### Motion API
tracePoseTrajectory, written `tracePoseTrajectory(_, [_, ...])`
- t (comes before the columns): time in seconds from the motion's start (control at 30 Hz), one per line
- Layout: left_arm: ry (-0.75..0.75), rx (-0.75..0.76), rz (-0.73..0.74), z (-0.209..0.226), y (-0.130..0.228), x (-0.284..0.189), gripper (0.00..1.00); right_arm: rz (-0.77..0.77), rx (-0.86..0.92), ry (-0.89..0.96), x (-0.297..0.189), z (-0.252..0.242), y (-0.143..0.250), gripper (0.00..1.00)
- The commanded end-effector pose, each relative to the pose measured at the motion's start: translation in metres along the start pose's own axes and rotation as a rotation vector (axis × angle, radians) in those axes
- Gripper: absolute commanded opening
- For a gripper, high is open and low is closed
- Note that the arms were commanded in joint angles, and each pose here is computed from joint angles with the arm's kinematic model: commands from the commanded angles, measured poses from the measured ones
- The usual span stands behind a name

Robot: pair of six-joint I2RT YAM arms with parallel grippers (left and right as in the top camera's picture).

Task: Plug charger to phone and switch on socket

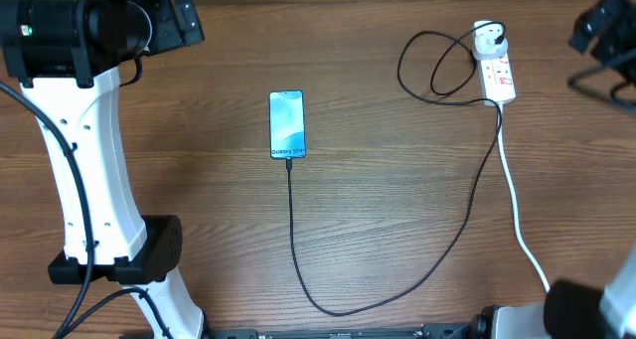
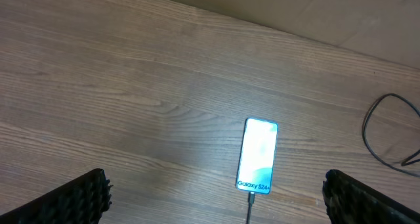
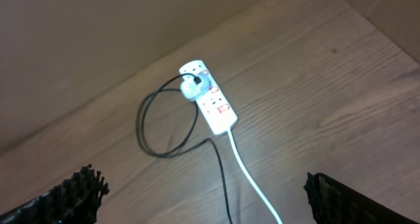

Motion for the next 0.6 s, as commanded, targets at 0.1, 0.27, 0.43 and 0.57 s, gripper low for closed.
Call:
tracePoseTrajectory(0.1, [-0.006, 0.002, -0.02, 0.001, -0.001, -0.007, 1.0, -0.014, 0.0, -0.019, -0.069, -0.01, 0.034, 1.0])
tracePoseTrajectory(0.27, [-0.006, 0.002, -0.02, 0.001, -0.001, -0.007, 1.0, -0.055, -0.001, -0.032, -0.103, -0.015, 0.051, 1.0])
tracePoseTrajectory(0.43, [-0.006, 0.002, -0.02, 0.001, -0.001, -0.007, 1.0, -0.103, -0.002, -0.048, -0.123, -0.017, 0.057, 1.0])
tracePoseTrajectory(0.57, [-0.006, 0.002, -0.02, 0.001, -0.001, -0.007, 1.0, -0.148, -0.021, -0.066, -0.142, -0.019, 0.065, 1.0])
Point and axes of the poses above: each gripper's point midway between its finger pads, its own x axis out along the fingers, its own z axis along the line the jaws close on, y = z × x, the point moved 5 cm from there along -x, back along the fingers, and after that the axes turned 1 degree about x, right-handed, at the moved point
